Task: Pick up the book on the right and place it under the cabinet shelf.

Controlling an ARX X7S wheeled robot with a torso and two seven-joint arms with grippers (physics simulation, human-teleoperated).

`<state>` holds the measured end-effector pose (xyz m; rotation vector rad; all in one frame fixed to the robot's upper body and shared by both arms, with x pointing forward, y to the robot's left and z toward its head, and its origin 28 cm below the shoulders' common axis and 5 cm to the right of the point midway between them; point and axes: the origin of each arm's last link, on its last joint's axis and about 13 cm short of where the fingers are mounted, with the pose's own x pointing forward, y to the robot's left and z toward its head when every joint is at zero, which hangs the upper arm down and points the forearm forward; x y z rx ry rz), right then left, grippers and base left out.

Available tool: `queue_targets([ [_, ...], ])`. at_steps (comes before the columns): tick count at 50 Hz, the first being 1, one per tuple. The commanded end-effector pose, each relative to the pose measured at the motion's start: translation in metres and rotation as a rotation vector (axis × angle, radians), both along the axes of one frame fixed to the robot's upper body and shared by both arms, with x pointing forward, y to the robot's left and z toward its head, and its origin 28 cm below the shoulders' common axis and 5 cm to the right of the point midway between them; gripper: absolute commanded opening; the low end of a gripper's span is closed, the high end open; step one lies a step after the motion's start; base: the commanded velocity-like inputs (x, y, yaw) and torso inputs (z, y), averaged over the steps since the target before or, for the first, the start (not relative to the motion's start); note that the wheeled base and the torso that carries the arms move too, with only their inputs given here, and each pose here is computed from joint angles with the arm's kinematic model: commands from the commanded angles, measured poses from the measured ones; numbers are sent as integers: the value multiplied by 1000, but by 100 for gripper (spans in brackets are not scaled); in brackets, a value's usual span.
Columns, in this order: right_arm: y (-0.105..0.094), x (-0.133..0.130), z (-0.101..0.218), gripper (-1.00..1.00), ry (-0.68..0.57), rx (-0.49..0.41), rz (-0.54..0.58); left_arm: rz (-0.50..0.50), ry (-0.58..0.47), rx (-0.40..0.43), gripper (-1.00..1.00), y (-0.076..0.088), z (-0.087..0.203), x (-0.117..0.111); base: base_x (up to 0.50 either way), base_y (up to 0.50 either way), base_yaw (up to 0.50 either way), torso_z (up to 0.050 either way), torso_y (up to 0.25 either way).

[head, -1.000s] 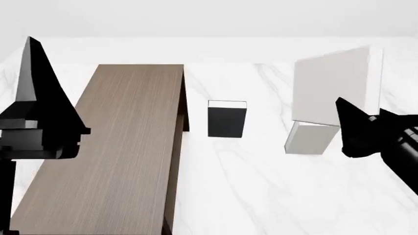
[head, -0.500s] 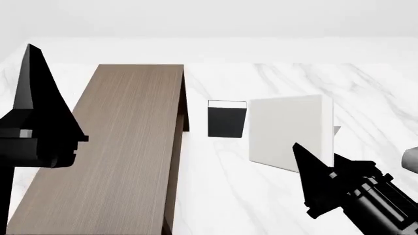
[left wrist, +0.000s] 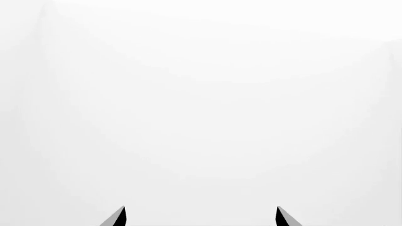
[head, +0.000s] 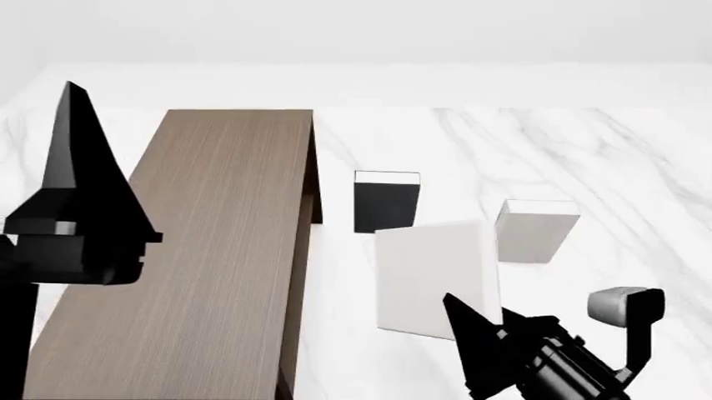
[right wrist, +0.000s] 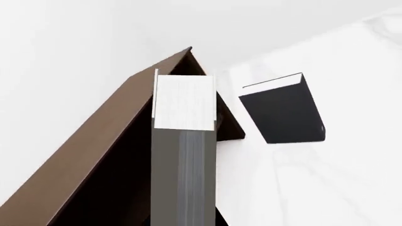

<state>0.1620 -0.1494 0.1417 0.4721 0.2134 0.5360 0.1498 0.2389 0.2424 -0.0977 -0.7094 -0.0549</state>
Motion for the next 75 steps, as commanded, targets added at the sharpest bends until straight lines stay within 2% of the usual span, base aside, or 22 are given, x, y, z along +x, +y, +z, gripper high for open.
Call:
queue_targets([
  [1,7,13,-26,-100,68,87,80,-1,4,5,100,-1,-1,1,0,0,0,0,10],
  [25,22,35,-49,-100,252,243,187,2,12,7,100,-1,-3,4,0,0,0,0,1],
  [36,27,43,-53,-100,288,264,189,2,13,8,100,-2,-3,4,0,0,0,0,2],
  [52,33,64,-75,-100,359,286,174,0,15,12,100,-2,-4,5,0,0,0,1,1],
  [75,48,68,-97,-100,398,283,189,-4,14,14,100,-3,-3,4,0,0,0,0,1],
])
